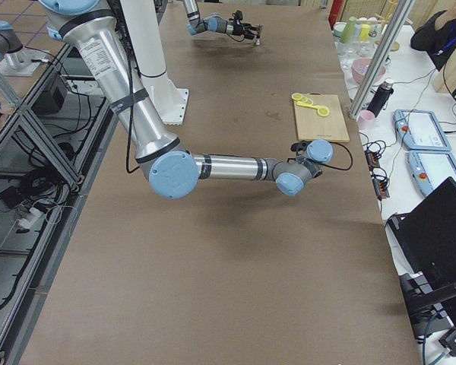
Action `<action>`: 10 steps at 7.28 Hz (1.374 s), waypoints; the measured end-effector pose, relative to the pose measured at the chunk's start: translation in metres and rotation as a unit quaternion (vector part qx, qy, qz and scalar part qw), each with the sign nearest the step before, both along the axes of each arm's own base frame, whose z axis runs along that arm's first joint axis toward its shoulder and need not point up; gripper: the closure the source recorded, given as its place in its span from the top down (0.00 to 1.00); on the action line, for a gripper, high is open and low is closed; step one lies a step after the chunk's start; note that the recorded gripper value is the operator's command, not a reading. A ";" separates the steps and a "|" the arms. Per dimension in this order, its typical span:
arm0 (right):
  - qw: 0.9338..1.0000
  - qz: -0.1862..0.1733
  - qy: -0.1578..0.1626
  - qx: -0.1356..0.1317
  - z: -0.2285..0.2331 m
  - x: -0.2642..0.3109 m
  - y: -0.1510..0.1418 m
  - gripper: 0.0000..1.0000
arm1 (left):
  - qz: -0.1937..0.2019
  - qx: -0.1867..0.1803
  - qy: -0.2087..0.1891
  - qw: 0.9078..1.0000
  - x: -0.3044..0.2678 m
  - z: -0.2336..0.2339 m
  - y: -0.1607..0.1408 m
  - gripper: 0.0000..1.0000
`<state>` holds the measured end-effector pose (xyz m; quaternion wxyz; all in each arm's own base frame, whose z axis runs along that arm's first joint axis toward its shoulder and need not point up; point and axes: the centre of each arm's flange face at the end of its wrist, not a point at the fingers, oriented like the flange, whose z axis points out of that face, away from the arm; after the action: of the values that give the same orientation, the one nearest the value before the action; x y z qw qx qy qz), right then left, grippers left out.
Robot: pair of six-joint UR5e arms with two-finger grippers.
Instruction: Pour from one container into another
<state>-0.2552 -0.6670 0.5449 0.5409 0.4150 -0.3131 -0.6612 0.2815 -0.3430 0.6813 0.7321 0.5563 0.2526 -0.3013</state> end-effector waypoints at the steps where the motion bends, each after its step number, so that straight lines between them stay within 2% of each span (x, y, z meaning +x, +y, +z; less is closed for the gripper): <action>1: 1.000 0.000 -0.004 0.007 0.006 0.000 0.003 0.00 | 0.001 0.001 0.002 1.000 -0.007 -0.003 0.003 0.99; 5: 0.999 0.003 -0.019 0.031 0.017 0.004 0.010 0.00 | 0.016 0.002 0.025 1.000 -0.050 -0.027 0.022 0.99; 7: 0.999 0.005 -0.020 0.031 0.019 0.004 0.011 0.00 | 0.049 -0.005 0.038 0.998 -0.058 -0.054 0.028 0.99; 10: 0.999 0.005 -0.019 0.025 0.023 0.004 0.012 0.00 | 0.105 -0.017 0.021 0.994 -0.070 -0.083 0.015 0.99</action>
<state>-0.2512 -0.6546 0.5681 0.5276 0.4426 -0.3049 -0.6579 0.2120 -0.3285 0.5985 0.7637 0.5073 0.3201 -0.2387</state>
